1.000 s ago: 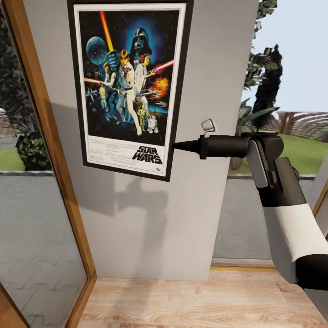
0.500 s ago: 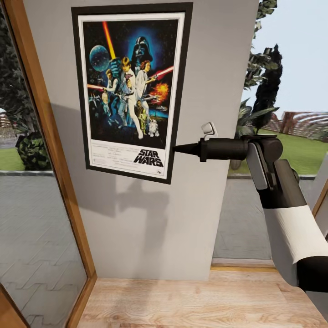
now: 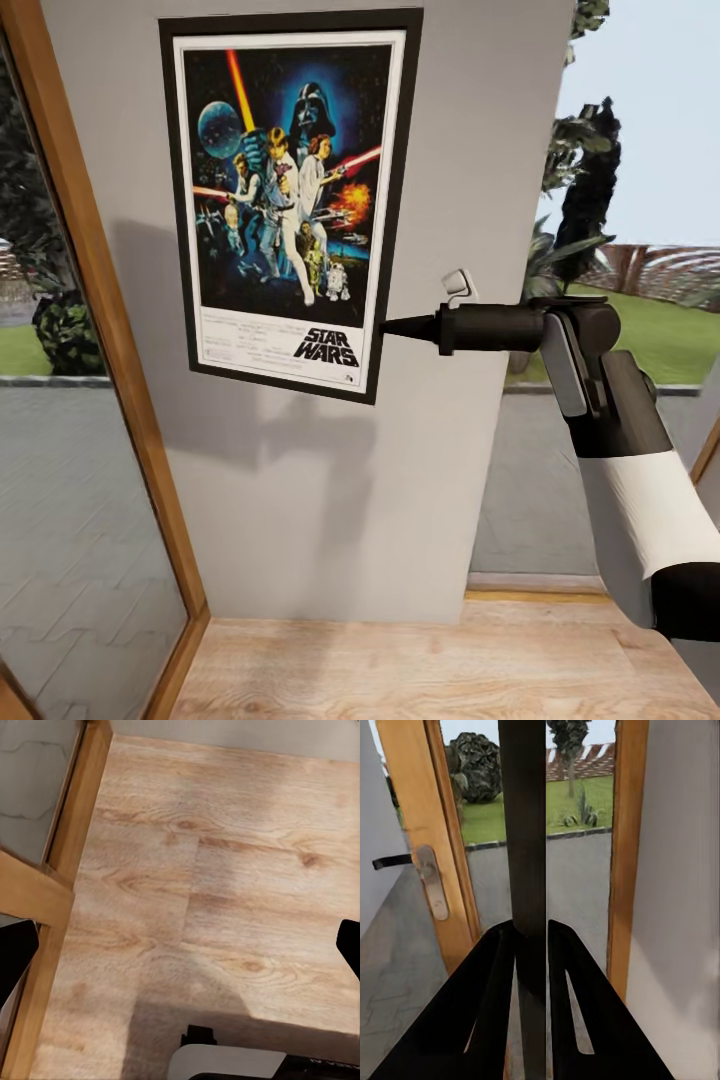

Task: Pick up the poster from the kitchen countertop and hang it on one of the wall nails in the kitchen.

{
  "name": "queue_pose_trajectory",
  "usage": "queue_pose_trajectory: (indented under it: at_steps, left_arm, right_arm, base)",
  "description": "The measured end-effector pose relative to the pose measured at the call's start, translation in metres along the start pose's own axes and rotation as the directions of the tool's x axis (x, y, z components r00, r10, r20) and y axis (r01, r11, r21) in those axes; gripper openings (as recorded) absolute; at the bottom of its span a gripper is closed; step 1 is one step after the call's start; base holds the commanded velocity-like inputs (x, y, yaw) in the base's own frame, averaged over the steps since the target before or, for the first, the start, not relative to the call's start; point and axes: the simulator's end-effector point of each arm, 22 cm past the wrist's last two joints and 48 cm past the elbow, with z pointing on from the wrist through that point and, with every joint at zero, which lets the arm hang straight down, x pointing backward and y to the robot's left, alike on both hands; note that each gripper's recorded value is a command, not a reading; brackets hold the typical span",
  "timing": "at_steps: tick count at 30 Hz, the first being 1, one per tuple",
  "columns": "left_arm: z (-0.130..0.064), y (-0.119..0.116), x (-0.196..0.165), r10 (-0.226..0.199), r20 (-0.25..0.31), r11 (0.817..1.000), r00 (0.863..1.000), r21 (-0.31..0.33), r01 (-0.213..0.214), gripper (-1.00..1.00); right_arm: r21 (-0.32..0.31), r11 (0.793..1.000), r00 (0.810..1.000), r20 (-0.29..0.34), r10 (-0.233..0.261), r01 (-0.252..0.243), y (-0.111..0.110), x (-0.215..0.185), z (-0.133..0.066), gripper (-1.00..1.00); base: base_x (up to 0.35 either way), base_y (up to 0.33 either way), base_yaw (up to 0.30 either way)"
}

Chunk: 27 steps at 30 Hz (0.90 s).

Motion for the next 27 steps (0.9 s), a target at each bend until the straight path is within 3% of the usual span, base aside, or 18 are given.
queue_pose_trajectory:
  at_steps: [27]
  left_arm:
    - [0.0001,-0.0001,0.001,0.0,-0.002,1.0,1.0,0.0,0.0,1.0]
  right_arm:
    - [0.002,1.0,1.0,0.0,0.0,0.0,-0.0009,0.0002,-0.0002,-1.0]
  base:
    - [0.225,0.0,0.0]
